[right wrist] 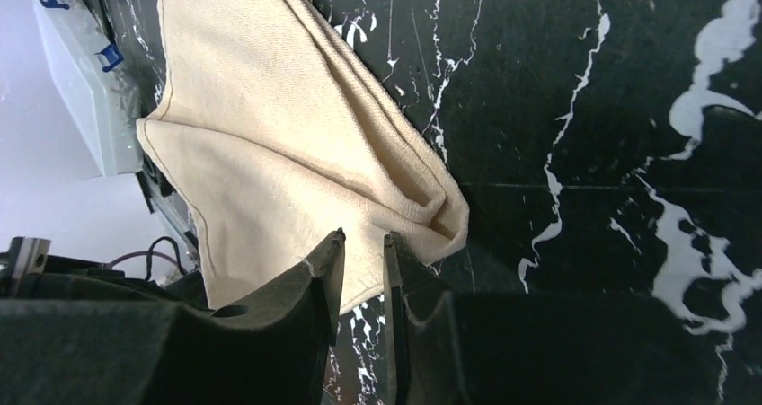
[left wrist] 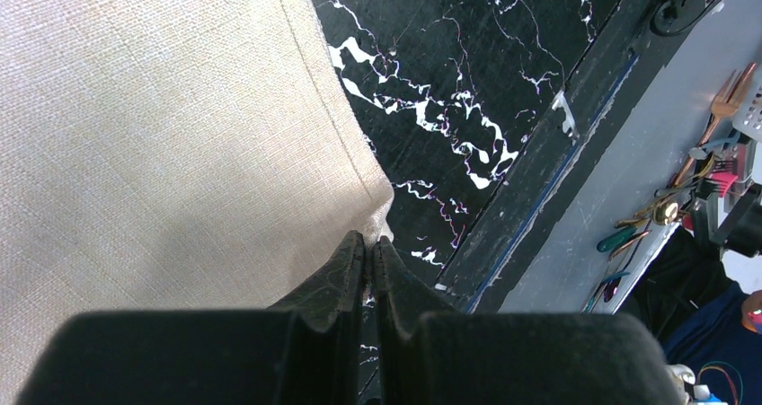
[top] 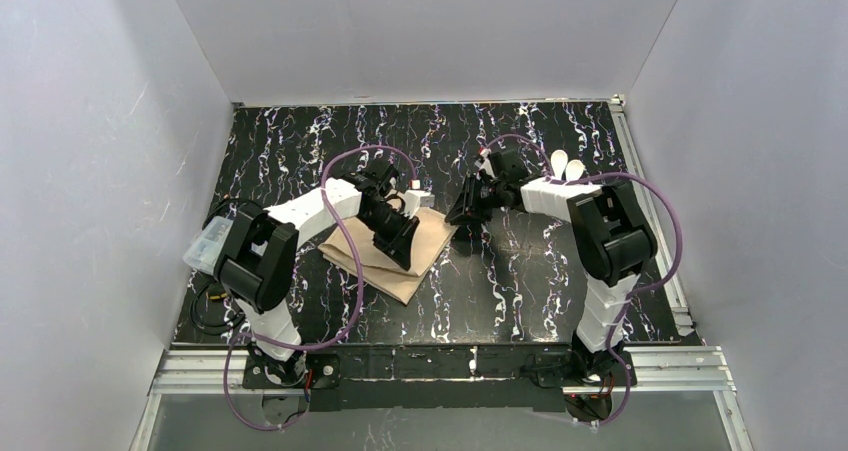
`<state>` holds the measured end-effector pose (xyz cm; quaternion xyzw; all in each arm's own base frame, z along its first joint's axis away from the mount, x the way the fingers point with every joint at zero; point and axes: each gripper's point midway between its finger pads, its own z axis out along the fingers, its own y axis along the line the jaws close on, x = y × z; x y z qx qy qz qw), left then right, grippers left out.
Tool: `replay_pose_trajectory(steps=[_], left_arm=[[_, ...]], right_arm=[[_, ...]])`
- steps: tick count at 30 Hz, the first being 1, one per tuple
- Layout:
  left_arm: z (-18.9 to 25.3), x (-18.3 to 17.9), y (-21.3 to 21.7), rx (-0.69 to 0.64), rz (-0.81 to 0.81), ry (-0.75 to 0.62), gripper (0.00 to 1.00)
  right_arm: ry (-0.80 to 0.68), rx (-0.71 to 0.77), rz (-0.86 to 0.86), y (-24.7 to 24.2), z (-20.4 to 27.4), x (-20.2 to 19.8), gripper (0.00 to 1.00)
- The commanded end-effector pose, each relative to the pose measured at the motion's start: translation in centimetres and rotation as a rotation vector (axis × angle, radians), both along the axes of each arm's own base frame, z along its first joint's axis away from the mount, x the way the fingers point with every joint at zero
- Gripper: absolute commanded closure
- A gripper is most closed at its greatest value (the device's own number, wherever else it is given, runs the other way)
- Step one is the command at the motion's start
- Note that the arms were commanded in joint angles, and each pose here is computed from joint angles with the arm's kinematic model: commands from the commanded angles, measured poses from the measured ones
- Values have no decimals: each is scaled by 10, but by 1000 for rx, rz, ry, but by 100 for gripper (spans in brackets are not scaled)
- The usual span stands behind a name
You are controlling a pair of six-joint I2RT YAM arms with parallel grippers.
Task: Fold the napkin into a case and place the utensils inside
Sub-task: Fold the top corner of the square-folded napkin at the center of the board.
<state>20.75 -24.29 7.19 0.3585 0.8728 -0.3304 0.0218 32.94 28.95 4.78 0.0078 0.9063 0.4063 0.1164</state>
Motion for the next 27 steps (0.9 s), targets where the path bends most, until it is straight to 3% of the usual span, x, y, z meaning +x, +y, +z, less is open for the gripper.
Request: replay_pose_trajectory(steps=[1, 8, 23, 27], left_arm=[[-3, -12, -1, -8, -37, 45, 100], [-4, -12, -1, -6, -45, 54, 100], [0, -18, 1, -13, -61, 63, 100], [0, -19, 2, -12, -67, 67, 100]], right_arm=[[-151, 2, -14, -1, 43, 14, 69], [-127, 129, 21, 18, 44, 0, 68], [26, 79, 26, 0, -26, -7, 71], [51, 161, 63, 7, -15, -13, 70]])
